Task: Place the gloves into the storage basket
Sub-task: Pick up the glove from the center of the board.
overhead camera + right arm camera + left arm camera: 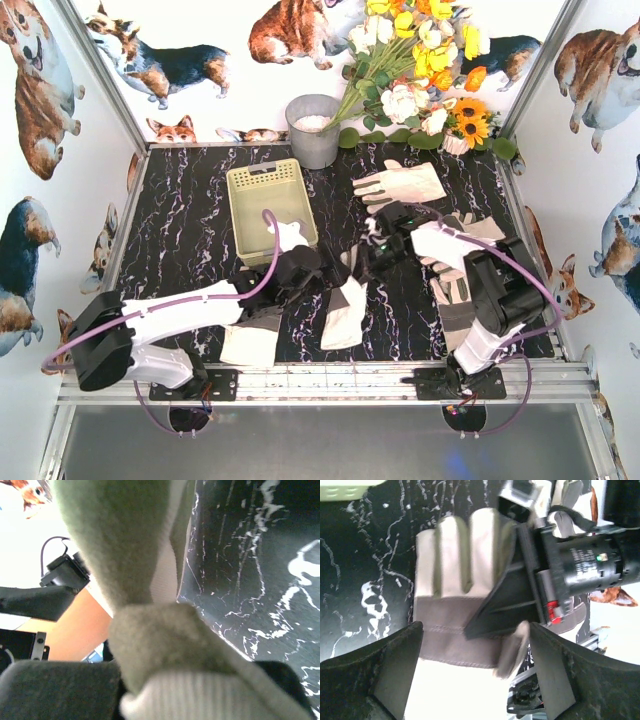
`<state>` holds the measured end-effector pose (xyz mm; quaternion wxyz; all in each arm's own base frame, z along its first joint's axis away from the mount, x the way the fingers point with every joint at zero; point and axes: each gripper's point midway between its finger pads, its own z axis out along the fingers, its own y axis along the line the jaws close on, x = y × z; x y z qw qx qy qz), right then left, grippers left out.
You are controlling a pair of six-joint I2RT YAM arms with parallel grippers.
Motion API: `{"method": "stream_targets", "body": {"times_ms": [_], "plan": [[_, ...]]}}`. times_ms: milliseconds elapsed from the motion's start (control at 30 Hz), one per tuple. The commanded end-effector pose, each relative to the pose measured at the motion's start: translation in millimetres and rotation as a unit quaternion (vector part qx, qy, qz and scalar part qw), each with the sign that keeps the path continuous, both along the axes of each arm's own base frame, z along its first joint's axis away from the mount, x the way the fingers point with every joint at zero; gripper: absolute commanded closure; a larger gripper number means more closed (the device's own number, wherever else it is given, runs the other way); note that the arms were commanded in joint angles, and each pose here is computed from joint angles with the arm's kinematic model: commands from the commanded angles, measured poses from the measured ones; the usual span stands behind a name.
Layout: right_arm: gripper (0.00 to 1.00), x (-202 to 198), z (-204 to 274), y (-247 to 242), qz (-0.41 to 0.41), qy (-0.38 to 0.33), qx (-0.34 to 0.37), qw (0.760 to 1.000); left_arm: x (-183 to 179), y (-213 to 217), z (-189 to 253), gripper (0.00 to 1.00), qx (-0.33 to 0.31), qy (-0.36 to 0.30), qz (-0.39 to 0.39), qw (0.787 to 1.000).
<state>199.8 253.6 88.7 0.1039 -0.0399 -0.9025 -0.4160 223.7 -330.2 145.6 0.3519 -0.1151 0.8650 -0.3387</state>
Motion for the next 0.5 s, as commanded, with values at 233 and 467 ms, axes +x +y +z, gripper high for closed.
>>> {"method": "stream_targets", "body": {"times_ms": [233,467], "plan": [[1.00,11.8,27.6,-47.1,-0.028,-0.041,-0.007,0.999,-29.6,87.1,-56.2,0.34,0.121,0.092,0.085,0.985],[1.00,7.7,34.2,-49.6,-0.034,-0.048,-0.004,0.998,-45.7,120.0,-92.4,0.44,0.209,0.140,0.102,0.963]]}}
